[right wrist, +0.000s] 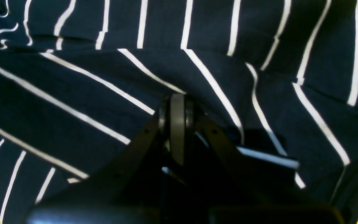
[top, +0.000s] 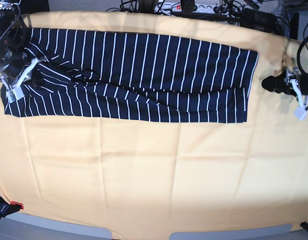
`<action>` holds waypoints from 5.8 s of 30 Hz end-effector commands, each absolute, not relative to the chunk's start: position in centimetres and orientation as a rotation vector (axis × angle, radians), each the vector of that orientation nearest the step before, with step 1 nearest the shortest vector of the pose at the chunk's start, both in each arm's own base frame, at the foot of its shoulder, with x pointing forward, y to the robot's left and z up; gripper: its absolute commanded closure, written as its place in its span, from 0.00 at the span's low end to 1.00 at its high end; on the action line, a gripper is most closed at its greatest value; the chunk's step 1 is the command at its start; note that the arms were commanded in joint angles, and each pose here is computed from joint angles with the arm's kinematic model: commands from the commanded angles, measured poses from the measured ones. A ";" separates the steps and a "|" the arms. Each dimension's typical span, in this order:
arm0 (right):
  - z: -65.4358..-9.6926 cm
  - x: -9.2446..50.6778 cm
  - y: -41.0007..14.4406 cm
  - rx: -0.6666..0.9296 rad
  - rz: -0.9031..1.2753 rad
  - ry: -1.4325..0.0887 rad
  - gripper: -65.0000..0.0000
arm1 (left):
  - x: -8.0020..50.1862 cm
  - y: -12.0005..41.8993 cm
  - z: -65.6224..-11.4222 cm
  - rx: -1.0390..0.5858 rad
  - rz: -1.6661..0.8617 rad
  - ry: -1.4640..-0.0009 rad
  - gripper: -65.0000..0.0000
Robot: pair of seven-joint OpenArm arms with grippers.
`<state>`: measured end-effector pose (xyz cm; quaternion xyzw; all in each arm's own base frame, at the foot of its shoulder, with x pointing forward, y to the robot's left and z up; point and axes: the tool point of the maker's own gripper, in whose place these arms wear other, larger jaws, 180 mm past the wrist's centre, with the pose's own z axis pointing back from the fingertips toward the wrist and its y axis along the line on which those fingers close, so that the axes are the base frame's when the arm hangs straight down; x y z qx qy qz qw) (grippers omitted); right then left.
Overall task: Fold the T-shirt properly
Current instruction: 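Move the right gripper to the collar end and the left gripper aside, then grasp the hem end of the folded strip with the left gripper, then fold the hem end over toward the collar with the left gripper, then press and adjust the folded layers with the left gripper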
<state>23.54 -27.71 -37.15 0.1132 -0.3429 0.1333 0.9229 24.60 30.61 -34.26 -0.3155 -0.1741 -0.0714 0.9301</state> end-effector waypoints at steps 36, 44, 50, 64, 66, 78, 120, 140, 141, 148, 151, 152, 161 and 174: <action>-35.6 24.6 -27.9 0.243 0.280 -0.759 1.00 | 23.4 19.0 -38.7 -0.951 -0.113 -0.343 0.43; -35.6 24.6 -27.9 0.243 0.280 -0.759 1.00 | 25.0 18.6 -38.0 -0.956 -0.124 -0.399 1.00; -35.5 24.6 -27.9 0.243 0.280 -0.760 1.00 | 27.7 19.4 -36.4 -0.910 -0.154 -0.459 1.00; -35.5 24.6 -27.9 0.243 0.279 -0.763 1.00 | 29.0 20.6 -34.2 -0.896 -0.207 -0.470 1.00; -35.5 24.6 -27.9 0.243 0.280 -0.762 1.00 | 29.0 20.4 -33.9 -0.896 -0.223 -0.473 1.00; -35.6 24.6 -27.9 0.240 0.280 -0.760 1.00 | 28.0 14.3 -28.7 -0.914 -0.516 -0.576 1.00; -36.1 24.0 -28.0 0.240 0.281 -0.727 1.00 | 23.8 -10.4 -24.7 -1.472 -0.479 -0.831 1.00; -35.7 24.2 -27.6 0.269 0.271 -0.745 1.00 | 24.3 -11.5 -22.2 -1.550 -0.429 -0.912 0.51; -35.6 24.2 -27.5 0.276 0.268 -0.750 1.00 | 24.6 -11.1 -22.3 -1.531 -0.429 -0.921 0.66; -35.6 24.3 -27.4 0.280 0.266 -0.753 1.00 | 27.1 -8.2 -28.2 -1.169 -0.420 -0.853 1.00; -35.5 24.3 -27.3 0.284 0.265 -0.757 1.00 | 27.0 -8.2 -30.7 -1.040 -0.453 -0.794 1.00; -35.5 24.3 -27.3 0.287 0.264 -0.758 1.00 | 26.6 -8.7 -31.2 -1.017 -0.480 -0.775 1.00; -35.4 24.3 -27.3 0.289 0.263 -0.759 1.00 | 19.0 -15.9 -31.1 -1.115 -0.850 -0.630 1.00; -35.4 24.3 -27.3 0.289 0.263 -0.759 1.00 | 18.9 -17.8 -24.0 -1.350 -0.900 -0.784 1.00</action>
